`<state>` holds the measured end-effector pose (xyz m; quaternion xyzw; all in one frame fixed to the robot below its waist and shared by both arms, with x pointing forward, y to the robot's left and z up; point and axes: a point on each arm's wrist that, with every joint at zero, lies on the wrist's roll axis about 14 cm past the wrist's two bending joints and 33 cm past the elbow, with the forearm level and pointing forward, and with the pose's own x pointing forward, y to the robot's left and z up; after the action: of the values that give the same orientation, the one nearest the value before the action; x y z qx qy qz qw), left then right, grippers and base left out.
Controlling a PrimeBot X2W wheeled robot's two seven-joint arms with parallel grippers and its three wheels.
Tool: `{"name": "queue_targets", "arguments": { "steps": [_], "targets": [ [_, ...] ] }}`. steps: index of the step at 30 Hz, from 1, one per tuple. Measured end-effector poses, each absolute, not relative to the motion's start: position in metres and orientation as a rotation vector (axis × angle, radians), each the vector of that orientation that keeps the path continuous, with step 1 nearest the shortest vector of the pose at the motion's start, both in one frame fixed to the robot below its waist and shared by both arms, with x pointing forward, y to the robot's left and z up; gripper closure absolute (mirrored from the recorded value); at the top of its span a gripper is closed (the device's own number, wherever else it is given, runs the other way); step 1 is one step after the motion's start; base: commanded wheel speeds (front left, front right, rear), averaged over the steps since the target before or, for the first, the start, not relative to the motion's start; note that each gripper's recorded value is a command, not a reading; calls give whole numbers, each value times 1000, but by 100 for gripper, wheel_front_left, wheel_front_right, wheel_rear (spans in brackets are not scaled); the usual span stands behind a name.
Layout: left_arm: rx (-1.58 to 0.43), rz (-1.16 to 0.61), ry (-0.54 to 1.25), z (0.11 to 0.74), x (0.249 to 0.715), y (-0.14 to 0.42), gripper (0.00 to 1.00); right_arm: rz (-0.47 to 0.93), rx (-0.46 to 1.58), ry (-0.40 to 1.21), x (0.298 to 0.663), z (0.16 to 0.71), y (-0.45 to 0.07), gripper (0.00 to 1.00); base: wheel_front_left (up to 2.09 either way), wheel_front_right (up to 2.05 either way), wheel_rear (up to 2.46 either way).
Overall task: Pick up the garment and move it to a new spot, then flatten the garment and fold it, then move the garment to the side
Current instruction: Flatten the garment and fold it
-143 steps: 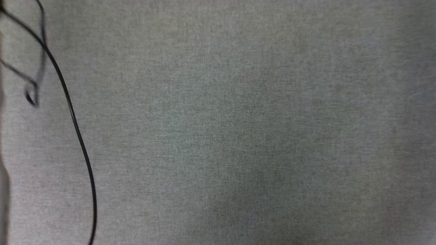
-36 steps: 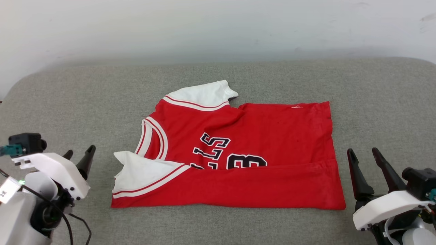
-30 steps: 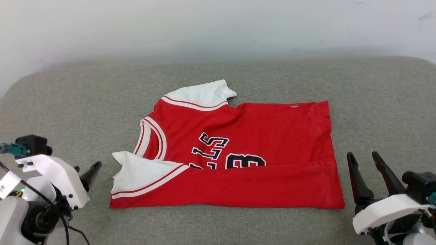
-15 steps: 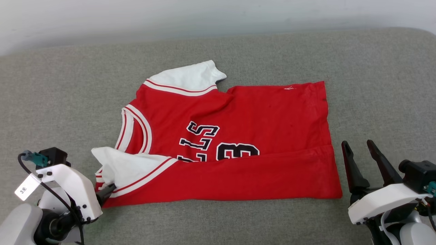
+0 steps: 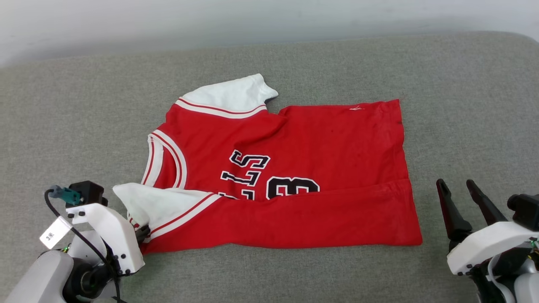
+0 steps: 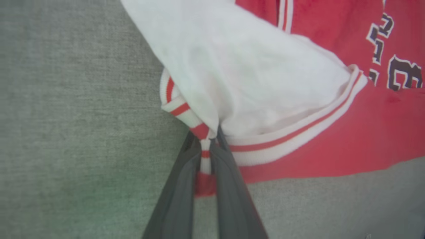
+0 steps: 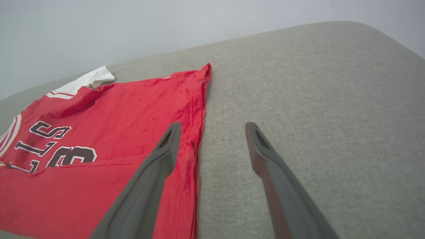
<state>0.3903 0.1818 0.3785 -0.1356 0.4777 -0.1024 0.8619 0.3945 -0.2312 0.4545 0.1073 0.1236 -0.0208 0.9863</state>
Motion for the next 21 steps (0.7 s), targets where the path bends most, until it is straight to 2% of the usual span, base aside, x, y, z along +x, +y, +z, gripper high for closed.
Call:
{"name": "queue_targets", "arguments": {
  "steps": [10,21],
  "targets": [
    [-214,-236,820,424,406,185,100,76,221,644,374,416,-219,0,0,0,0],
    [-212,-246,789,427,414,180,100,232,206,901,368,373,-174,0,0,0,0]
  ]
}}
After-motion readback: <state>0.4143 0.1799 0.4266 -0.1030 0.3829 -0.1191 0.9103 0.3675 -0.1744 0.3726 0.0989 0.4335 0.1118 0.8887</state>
